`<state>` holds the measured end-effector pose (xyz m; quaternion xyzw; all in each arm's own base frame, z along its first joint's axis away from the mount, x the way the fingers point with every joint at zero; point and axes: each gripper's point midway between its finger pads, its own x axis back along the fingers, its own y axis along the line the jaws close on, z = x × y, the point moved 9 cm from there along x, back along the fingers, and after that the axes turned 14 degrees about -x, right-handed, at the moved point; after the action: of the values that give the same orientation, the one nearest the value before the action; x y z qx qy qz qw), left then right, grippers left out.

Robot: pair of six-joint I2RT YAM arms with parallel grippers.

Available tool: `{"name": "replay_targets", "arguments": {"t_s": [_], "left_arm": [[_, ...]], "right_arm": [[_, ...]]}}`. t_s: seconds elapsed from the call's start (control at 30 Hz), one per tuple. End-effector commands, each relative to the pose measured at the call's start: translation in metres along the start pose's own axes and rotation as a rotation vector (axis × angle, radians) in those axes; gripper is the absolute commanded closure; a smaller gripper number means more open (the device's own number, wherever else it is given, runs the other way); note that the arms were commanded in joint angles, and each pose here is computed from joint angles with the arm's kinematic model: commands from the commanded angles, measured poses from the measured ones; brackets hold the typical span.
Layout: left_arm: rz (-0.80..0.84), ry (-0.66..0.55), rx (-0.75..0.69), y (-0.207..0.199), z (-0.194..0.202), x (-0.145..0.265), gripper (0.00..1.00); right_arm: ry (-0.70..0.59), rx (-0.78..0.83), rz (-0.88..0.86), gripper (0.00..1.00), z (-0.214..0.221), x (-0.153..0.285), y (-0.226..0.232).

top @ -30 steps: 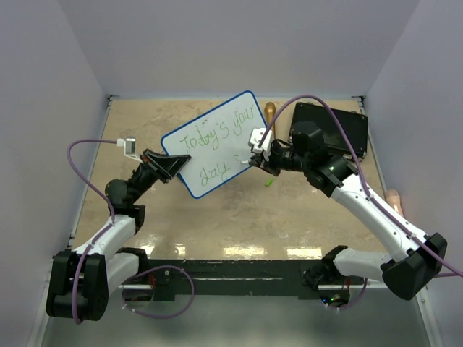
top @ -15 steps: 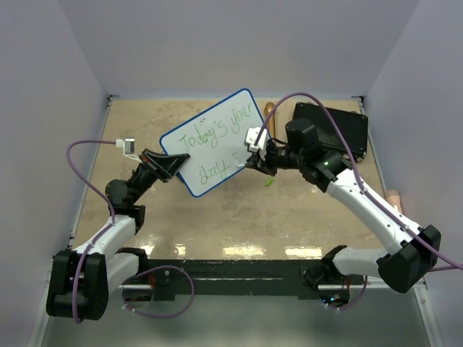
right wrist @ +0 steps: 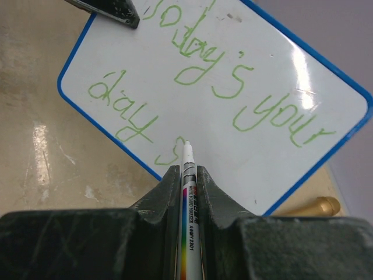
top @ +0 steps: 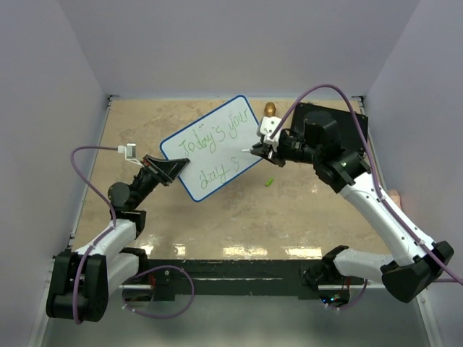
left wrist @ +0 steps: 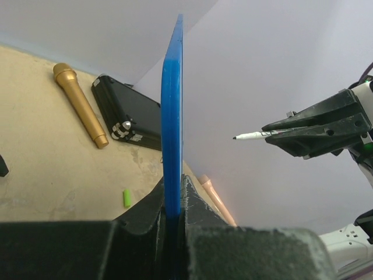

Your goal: Write a sentence on the whiteboard

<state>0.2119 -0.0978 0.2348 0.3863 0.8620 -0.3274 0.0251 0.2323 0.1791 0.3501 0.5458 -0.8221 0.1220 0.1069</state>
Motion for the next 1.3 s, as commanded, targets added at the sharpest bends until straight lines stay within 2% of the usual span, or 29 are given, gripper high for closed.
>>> {"name": "replay_targets", "arguments": {"t_s": [0.0,0.27,1.27], "left_arm": [[0.032,-0.116,-0.037,-0.014,-0.017,-0.002,1.0],[0.038,-0.107,-0.027,-0.017,-0.017,0.0,1.0],[0.091,-0.1,-0.034,-0.021,-0.019,-0.002,1.0]], "right_arm": [[0.014,0.012,0.061,1.0,0.01,0.0,-0.009],[0.07,-0.004,0.043,1.0,0.027,-0.019,-0.017],[0.102,-0.037,-0.006,1.0,0.04,-0.036,-0.02]]}}
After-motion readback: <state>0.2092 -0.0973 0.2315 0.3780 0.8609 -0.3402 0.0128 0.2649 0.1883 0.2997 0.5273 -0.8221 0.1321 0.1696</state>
